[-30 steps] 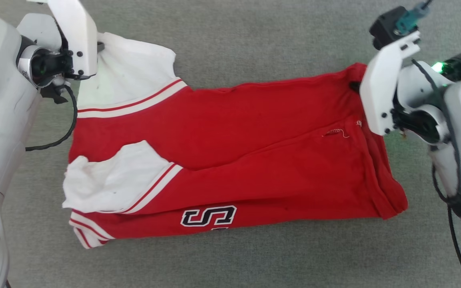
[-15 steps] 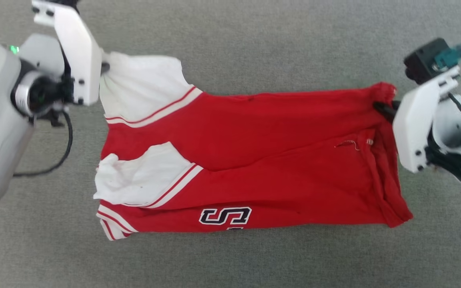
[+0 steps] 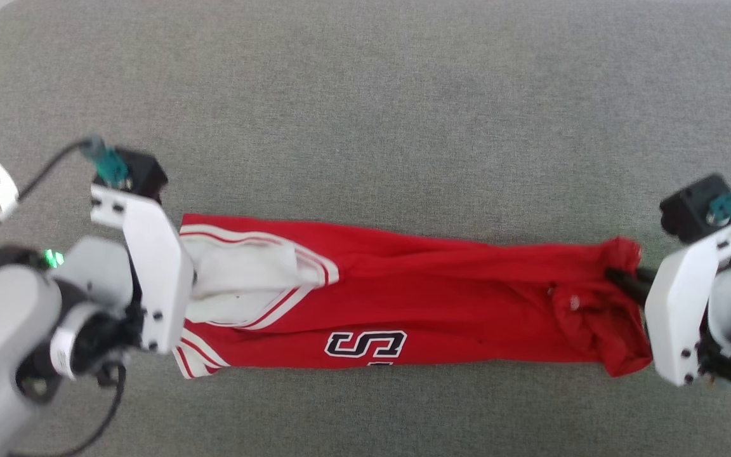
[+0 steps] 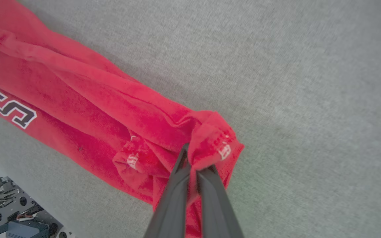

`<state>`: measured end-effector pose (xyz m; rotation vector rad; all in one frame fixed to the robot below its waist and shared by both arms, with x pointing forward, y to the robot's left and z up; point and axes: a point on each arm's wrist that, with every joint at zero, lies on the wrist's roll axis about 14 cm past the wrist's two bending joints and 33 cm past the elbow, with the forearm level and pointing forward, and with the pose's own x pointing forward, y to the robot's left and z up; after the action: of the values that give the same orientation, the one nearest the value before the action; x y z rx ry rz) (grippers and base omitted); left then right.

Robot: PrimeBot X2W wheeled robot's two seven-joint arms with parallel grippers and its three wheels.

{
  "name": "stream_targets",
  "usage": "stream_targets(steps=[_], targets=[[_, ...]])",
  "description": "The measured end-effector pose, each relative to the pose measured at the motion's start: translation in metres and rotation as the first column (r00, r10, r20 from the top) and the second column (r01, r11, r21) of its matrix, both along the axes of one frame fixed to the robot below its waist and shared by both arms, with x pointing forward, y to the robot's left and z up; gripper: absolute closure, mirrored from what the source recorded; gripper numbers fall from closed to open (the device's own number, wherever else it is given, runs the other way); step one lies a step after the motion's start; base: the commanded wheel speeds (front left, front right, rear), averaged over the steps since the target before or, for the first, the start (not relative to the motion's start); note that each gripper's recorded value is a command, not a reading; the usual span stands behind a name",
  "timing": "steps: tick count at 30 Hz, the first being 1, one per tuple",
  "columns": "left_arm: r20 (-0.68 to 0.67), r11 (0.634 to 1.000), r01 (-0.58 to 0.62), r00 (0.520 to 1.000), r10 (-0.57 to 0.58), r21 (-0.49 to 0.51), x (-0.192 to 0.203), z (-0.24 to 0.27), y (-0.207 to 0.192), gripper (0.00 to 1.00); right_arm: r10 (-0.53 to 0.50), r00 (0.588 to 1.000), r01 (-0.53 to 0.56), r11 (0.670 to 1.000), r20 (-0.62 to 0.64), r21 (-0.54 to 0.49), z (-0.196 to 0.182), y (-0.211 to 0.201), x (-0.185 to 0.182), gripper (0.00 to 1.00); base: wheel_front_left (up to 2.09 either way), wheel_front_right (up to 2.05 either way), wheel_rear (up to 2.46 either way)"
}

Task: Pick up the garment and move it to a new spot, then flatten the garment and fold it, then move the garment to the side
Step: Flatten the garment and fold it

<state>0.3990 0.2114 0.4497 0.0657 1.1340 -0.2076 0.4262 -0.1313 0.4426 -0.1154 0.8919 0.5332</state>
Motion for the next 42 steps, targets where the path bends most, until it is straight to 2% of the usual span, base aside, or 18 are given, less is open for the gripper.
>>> stream_targets(steps=[6,7,8,9,10,11,19,25,28,34,37,42], targets=[[-0.13,0.999,-0.026,0.991,0.022,-0.029,-0.038,-0.031,-0.007,1.0,-0.028,0.995,0.029,1.0,-0.1,0.003,-0.027,-0.003,-0.022,1.0,0.0,0.0,0.0],[-0.141,0.999,-0.031,0.99,0.026,-0.034,-0.041,-0.037,-0.008,1.0,-0.036,0.993,0.037,0.999,-0.111,0.005,-0.031,-0.003,-0.023,0.76,0.0,0.0,0.0],[-0.14,0.998,-0.041,0.99,0.035,-0.038,-0.04,-0.04,-0.008,0.85,-0.042,0.993,0.044,0.999,-0.114,0.015,-0.033,-0.001,-0.024,0.56,0.0,0.0,0.0],[-0.135,0.998,-0.044,0.99,0.037,-0.045,-0.039,-0.042,-0.01,0.61,-0.041,0.993,0.043,0.999,-0.114,0.017,-0.036,0.001,-0.024,0.33,0.0,0.0,0.0],[-0.131,0.998,-0.048,0.991,0.042,-0.05,-0.038,-0.044,-0.01,0.15,-0.046,0.992,0.049,0.999,-0.118,0.018,-0.038,0.002,-0.024,0.0,0.0,0.0,0.0],[-0.118,0.997,-0.05,0.992,0.043,-0.057,-0.036,-0.046,-0.01,0.0,-0.05,0.992,0.053,0.998,-0.119,0.025,-0.039,0.004,-0.024,0.0,0.0,0.0,0.0],[0.054,0.991,-0.072,0.996,0.078,-0.115,-0.022,-0.032,-0.009,0.0,-0.072,0.992,0.085,0.988,-0.102,0.128,-0.025,0.013,-0.03,0.0,0.0,0.0,0.0],[0.271,0.98,-0.099,0.952,0.144,-0.173,-0.007,-0.008,0.001,0.0,-0.161,0.985,0.168,0.976,-0.063,0.135,-0.016,-0.011,-0.026,0.0,0.0,0.0,0.0],[0.38,0.974,-0.107,0.908,0.177,-0.198,-0.002,0.002,0.008,0.0,-0.196,0.978,0.204,0.971,-0.075,0.126,-0.02,-0.019,-0.026,0.0,0.0,0.0,0.0],[0.57,0.959,-0.148,0.778,0.264,-0.241,0.003,0.016,0.03,0.0,-0.218,0.966,0.233,0.966,-0.14,0.107,-0.04,-0.022,-0.027,0.0,0.0,0.0,0.0],[0.63,0.948,-0.186,0.711,0.311,-0.259,-0.001,0.017,0.044,0.0,-0.213,0.963,0.233,0.966,-0.165,0.112,-0.05,-0.018,-0.023,0.0,0.0,0.0,0.0],[0.679,0.925,-0.254,0.628,0.381,-0.284,-0.015,0.009,0.063,0.0,-0.189,0.96,0.22,0.966,-0.206,0.139,-0.063,-0.004,-0.014,0.0,0.0,0.0,0.0]])
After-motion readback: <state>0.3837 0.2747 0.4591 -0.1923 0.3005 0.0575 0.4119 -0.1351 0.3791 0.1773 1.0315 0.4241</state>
